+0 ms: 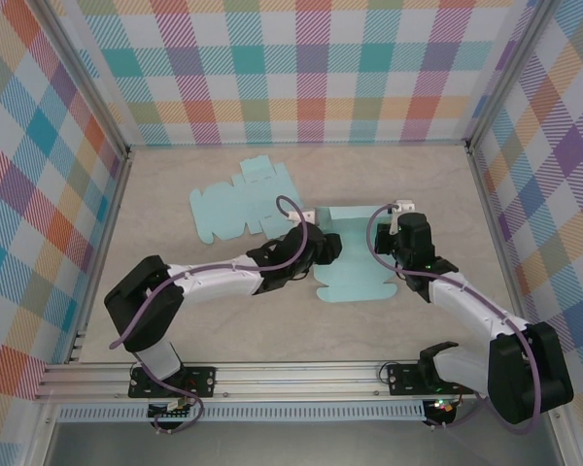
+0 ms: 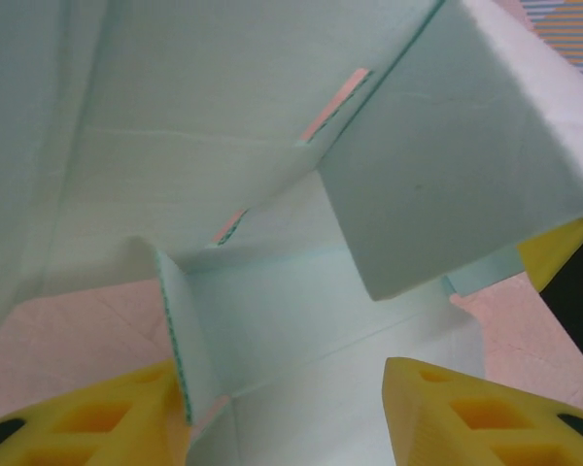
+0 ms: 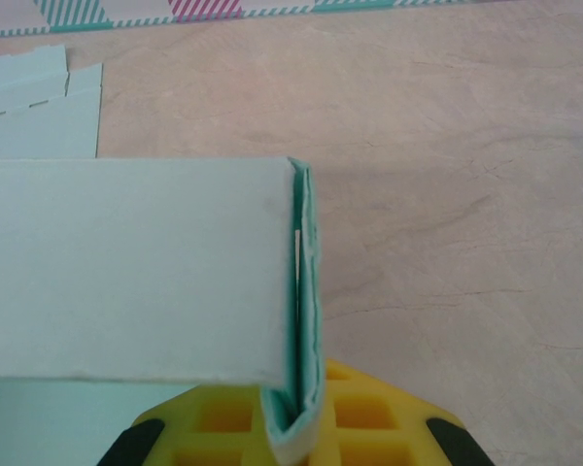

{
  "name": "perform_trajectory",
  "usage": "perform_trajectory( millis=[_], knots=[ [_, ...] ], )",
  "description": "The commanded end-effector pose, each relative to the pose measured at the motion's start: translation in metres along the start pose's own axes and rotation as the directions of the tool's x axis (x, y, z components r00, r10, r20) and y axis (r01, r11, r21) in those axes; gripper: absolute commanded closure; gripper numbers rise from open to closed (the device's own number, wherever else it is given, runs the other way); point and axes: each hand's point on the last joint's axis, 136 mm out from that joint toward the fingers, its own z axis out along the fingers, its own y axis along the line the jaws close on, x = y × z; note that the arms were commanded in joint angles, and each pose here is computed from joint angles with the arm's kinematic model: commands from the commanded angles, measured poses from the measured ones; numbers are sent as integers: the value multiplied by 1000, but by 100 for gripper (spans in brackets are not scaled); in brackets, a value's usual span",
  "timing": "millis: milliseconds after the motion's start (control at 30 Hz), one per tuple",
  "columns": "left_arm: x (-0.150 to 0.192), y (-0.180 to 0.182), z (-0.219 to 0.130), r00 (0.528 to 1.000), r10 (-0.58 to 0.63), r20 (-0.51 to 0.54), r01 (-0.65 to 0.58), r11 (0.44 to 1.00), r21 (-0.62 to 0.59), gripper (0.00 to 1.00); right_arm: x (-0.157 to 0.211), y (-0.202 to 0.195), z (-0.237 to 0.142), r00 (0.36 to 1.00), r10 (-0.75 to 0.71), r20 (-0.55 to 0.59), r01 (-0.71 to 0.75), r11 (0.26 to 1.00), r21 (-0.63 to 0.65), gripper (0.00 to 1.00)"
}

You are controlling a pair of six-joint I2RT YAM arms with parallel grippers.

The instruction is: Fold the paper box

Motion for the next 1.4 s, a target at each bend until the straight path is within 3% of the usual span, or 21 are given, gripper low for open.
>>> perform_trajectory(
  millis=[0, 233, 433, 733, 867, 933, 1067, 1200, 1367],
  knots=[
    [-9, -19, 6, 1000, 3, 13, -4, 998, 69, 49, -9, 7, -4, 999, -3, 41, 4, 999, -33, 100],
    [-3, -20, 21, 1000, 2, -4, -2, 998, 70, 52, -8, 8, -3, 999, -3, 35, 5, 999, -38, 100],
    [-6, -14, 8, 999, 29, 18, -30, 998, 61, 52, -8, 7, -3, 999, -4, 36, 5, 999, -33, 100],
    [0, -19, -50, 988, 150, 29, -153, 976, 158, 44, -6, 3, 0, 999, -8, 31, 8, 1000, -12, 100],
    [-13, -19, -82, 981, 173, 86, -186, 966, 182, 42, -5, 4, 2, 1000, -8, 26, 8, 1000, -15, 100],
    [-28, -14, -98, 969, 197, 146, -218, 965, 146, 41, -6, 4, 1, 1000, -6, 27, 7, 1000, -16, 100],
    [-66, 19, -123, 926, 268, 268, -258, 963, -72, 42, -6, 5, 1, 1000, -6, 29, 7, 1000, -19, 100],
    [-96, 59, -130, 915, 255, 312, -185, 954, -237, 44, -7, 5, -1, 999, -5, 34, 6, 1000, -20, 100],
    [-110, 98, -112, 933, 184, 309, -83, 946, -312, 46, -8, 5, -1, 999, -4, 38, 5, 1000, -26, 100]
  ],
)
